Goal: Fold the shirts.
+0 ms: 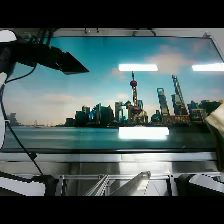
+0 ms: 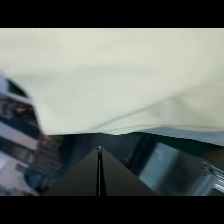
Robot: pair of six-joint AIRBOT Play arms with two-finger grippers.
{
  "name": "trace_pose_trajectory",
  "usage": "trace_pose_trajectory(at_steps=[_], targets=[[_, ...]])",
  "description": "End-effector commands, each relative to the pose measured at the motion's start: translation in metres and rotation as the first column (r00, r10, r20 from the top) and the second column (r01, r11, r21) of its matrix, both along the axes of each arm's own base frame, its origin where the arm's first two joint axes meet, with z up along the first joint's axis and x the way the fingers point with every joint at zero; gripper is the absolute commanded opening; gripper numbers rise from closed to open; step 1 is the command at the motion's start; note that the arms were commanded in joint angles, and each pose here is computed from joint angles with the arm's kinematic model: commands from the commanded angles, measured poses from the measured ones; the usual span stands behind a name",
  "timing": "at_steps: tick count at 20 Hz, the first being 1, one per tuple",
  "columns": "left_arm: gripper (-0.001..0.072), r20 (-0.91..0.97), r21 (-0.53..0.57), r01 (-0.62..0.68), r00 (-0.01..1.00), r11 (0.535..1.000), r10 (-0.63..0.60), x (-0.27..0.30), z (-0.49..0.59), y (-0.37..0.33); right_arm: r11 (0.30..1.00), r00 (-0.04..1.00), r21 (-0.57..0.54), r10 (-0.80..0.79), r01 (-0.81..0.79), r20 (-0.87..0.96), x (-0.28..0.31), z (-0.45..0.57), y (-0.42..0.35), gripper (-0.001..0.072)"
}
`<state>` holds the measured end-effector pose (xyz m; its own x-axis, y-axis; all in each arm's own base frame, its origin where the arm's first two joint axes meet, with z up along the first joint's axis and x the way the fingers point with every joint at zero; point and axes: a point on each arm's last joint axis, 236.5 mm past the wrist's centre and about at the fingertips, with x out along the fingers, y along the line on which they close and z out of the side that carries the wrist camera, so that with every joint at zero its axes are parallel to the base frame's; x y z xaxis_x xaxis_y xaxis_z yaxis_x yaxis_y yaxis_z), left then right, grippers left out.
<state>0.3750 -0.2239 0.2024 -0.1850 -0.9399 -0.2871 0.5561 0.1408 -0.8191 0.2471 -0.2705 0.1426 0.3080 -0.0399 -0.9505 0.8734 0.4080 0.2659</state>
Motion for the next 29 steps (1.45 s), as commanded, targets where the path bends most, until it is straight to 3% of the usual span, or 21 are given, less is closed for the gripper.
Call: trace_pose_trajectory(at_steps=[1, 4, 7, 11, 16, 29], targets=[[-0.0004, 0.108, 0.059, -0.168, 0.981, 0.984, 0.161, 0.026, 0.023, 0.029, 0.969, 0.937, -0.028, 0.243, -0.244, 0.249, 0.076, 0.047, 0.069, 0.0014], [-0.0003, 0.158, 0.108, -0.323, 0.939, 0.94, 0.305, 0.029, 0.016, 0.044, 0.84, 0.804, -0.124, 0.542, -0.528, 0.244, 0.098, 0.05, 0.164, 0.0014], [-0.0003, 0.048, 0.173, -0.256, 0.967, 0.951, 0.251, -0.04, -0.031, 0.029, 0.666, 0.614, -0.17, 0.74, -0.727, 0.275, 0.087, 0.022, 0.277, 0.0013], [-0.0003, -0.07, 0.229, -0.272, 0.953, 0.935, 0.295, -0.132, -0.113, 0.01, 0.441, 0.399, -0.101, 0.872, -0.892, 0.284, 0.005, -0.076, 0.393, 0.0014], [0.0016, -0.155, 0.266, -0.299, 0.925, 0.916, 0.347, -0.189, -0.16, 0.014, 0.407, 0.387, -0.008, 0.875, -0.913, 0.291, -0.031, -0.132, 0.427, 0.0014], [0.0016, -0.059, 0.23, -0.347, 0.928, 0.909, 0.369, -0.191, -0.144, 0.015, 0.397, 0.379, 0.007, 0.871, -0.918, 0.312, -0.032, -0.13, 0.433, 0.0014]])
